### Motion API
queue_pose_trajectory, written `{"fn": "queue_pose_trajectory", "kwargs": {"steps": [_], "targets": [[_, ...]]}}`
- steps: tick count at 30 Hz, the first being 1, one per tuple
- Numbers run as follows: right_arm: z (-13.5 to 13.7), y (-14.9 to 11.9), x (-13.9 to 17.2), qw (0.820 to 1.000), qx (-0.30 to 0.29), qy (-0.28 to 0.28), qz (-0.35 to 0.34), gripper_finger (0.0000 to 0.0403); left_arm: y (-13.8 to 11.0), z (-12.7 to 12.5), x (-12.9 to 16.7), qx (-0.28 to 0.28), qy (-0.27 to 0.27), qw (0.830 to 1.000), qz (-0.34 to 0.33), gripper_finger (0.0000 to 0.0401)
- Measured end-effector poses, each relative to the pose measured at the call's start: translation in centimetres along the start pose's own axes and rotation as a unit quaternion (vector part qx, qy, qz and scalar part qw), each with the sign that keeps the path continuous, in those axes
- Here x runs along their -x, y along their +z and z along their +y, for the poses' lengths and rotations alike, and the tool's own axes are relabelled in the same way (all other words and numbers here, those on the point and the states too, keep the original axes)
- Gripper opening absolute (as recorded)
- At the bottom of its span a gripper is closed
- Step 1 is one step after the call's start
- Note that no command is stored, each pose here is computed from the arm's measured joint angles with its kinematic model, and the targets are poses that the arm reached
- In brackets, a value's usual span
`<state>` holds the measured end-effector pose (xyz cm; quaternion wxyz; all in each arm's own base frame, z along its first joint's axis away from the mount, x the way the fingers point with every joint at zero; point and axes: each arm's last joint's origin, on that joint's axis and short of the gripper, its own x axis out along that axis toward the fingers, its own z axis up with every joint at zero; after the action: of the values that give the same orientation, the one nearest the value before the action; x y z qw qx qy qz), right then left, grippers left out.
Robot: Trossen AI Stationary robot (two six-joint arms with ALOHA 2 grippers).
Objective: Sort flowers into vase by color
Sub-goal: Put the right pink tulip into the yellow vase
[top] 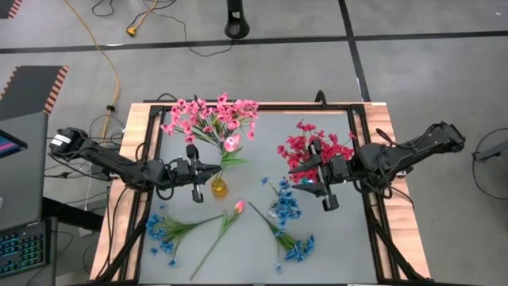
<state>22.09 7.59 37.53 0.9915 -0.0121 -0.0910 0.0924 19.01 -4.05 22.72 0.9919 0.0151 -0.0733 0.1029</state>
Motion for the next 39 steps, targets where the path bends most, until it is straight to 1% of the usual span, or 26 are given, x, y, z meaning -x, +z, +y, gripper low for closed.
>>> {"fn": "queue_pose_trajectory", "kwargs": {"steps": [6,12,16,22,28,39], "targets": [[0.0,0.0,0.0,1.000,0.000,0.000,-0.002,0.0195,0.0,0.0,-0.1,-0.008,0.000,1.000,-0.005,0.0000],[0.0,0.0,0.0,1.000,0.002,0.000,-0.002,0.0195,-1.4,-0.5,-0.8,-0.008,-0.002,1.000,0.022,0.0000],[0.0,0.0,0.0,1.000,0.003,0.000,-0.001,0.0195,-2.0,-0.9,-1.3,-0.006,-0.002,1.000,0.012,0.0000],[0.0,0.0,0.0,1.000,0.004,0.000,-0.001,0.0195,-3.2,-1.2,-1.5,-0.008,0.005,0.999,0.044,0.0000],[0.0,0.0,0.0,1.000,0.004,0.000,-0.001,0.0195,-3.7,-1.7,-0.9,-0.013,0.039,0.996,0.076,0.0000],[0.0,0.0,0.0,1.000,0.008,0.000,-0.001,0.0195,-4.4,-2.2,-0.5,0.001,0.037,0.994,0.107,0.0000]]}}
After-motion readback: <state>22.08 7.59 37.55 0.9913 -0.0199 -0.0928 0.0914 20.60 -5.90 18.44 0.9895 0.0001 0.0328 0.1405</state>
